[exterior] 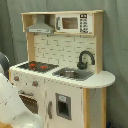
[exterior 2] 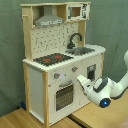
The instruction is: Play with the kitchen
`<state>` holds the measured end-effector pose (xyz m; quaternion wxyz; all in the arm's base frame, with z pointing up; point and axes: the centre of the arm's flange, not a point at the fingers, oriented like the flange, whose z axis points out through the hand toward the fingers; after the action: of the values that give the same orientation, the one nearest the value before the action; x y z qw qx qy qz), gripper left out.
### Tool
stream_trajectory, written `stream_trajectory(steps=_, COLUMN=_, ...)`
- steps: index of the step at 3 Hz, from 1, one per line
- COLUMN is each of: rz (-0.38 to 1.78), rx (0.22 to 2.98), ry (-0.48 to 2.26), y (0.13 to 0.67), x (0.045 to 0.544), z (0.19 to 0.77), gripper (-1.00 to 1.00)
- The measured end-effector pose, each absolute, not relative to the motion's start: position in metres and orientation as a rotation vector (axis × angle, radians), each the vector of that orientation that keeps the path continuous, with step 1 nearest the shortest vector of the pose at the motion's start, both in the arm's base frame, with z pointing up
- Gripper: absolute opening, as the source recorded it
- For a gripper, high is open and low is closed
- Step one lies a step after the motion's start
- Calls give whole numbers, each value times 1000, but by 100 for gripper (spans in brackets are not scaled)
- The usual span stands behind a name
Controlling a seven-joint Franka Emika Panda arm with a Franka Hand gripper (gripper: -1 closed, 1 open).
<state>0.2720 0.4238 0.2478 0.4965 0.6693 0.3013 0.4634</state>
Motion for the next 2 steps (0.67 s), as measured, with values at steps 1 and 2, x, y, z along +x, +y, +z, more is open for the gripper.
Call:
stream_trajectory(steps=1, rz=1152, rx=1514, ry=806, y=439, x=266, z=258, gripper=100)
stream_trajectory(steps=2, rz=1126, rx=1430, ry=822, y=443, x=256, z=268, gripper=100)
